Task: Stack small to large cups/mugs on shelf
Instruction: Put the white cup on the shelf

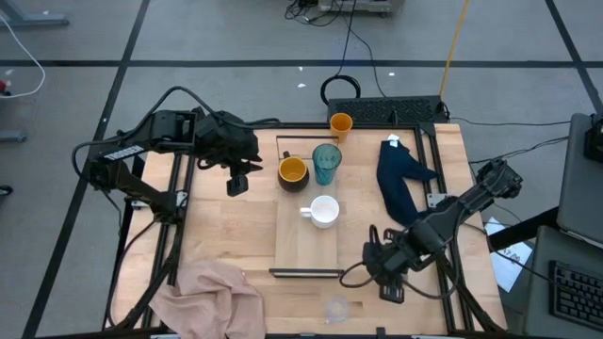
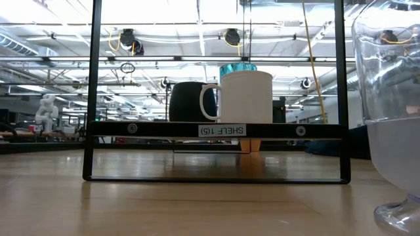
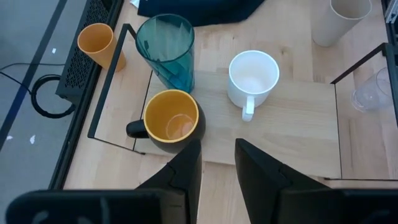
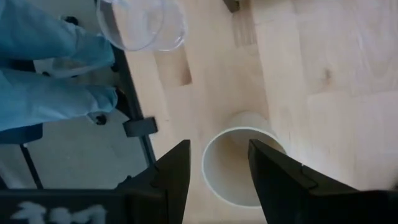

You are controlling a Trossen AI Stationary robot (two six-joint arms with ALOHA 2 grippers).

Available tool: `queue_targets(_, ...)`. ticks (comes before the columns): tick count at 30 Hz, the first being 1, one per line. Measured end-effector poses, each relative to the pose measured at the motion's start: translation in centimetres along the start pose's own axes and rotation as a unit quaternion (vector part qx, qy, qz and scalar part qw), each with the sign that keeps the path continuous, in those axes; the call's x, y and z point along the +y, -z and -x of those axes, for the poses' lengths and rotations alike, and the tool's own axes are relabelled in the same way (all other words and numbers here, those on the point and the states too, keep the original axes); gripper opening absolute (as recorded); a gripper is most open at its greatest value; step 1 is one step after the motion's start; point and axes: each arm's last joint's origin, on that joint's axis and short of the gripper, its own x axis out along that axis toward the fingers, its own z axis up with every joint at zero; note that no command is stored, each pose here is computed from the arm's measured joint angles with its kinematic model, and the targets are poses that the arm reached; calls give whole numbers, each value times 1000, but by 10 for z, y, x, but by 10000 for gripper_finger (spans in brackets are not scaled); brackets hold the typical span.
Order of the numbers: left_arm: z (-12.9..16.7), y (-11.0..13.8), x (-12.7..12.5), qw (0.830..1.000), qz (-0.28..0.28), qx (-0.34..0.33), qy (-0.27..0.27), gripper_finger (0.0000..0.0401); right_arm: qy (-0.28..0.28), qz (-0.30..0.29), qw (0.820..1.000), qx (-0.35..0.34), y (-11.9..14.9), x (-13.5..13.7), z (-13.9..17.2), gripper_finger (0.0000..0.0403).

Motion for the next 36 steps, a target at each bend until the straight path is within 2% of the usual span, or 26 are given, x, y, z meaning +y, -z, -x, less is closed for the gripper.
queue_targets(7, 0, 0, 0, 1000, 0, 0, 0, 99, 13, -3, 1000, 16, 10, 2, -10, 153)
queue_targets(15, 0, 0, 0, 1000, 0, -2, 0, 99, 83, 12, 994, 69, 22, -11, -12, 153)
queue_targets(24, 0, -1, 0, 1000, 11, -3, 0, 99, 106, 28, 993, 36, 19, -14, -16, 153)
queue_targets(36, 0, -1, 0, 1000, 23, -3, 0, 99, 114, 25, 992, 48, 25, -29, -40, 153)
